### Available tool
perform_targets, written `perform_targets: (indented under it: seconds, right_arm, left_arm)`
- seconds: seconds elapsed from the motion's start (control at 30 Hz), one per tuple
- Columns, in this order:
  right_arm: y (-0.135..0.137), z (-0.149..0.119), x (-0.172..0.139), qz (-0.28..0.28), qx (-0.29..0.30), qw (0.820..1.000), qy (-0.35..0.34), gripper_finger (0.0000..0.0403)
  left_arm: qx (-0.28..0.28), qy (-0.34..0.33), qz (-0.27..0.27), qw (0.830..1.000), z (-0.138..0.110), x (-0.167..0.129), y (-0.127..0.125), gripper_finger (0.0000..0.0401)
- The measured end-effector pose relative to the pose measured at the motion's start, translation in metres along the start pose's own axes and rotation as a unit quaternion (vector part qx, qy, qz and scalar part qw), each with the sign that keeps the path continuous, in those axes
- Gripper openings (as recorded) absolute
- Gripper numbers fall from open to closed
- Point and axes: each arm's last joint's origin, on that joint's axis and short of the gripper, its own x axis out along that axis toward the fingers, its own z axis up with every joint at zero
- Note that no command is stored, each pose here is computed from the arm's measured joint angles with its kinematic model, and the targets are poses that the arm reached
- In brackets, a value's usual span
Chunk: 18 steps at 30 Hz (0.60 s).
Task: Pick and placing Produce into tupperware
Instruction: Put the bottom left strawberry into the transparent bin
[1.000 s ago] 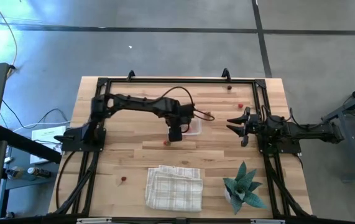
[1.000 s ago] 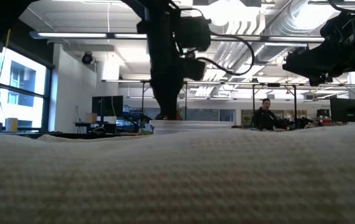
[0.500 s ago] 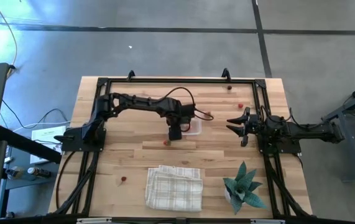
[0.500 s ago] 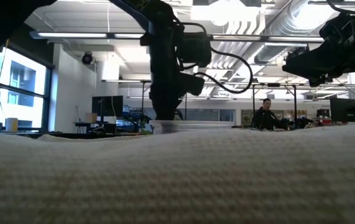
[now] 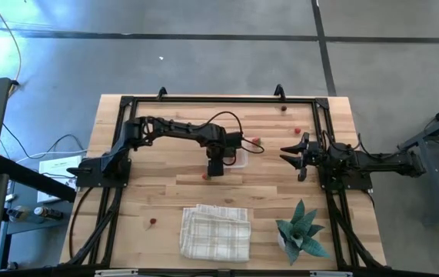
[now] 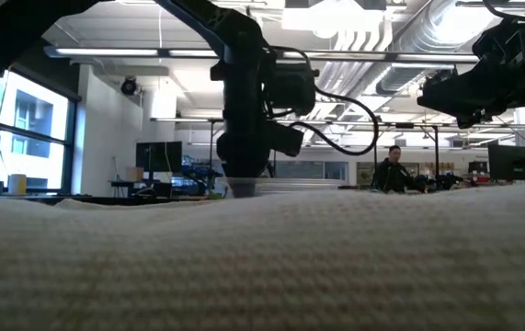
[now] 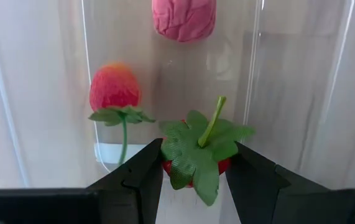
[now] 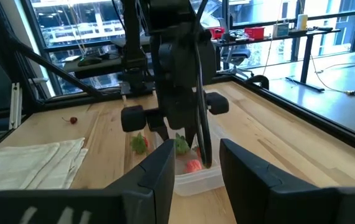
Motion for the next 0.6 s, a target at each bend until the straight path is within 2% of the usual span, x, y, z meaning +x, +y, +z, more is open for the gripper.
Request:
perform_targets:
  seconds: [0.4, 0.6]
  right_arm:
    - [0.0, 0.0, 0.0, 0.0, 0.0, 1.0, 0.0, 0.0117]
    - [0.0, 0.0, 0.0, 0.0, 0.0, 1.0, 0.0, 0.0117]
  left_arm:
    - [-0.008, -0.041, 0.014, 0.999, 0.018, -0.023, 0.003, 0.015]
    - [-0.008, -0.02, 0.01, 1.0, 0.015, -0.027, 0.002, 0.015]
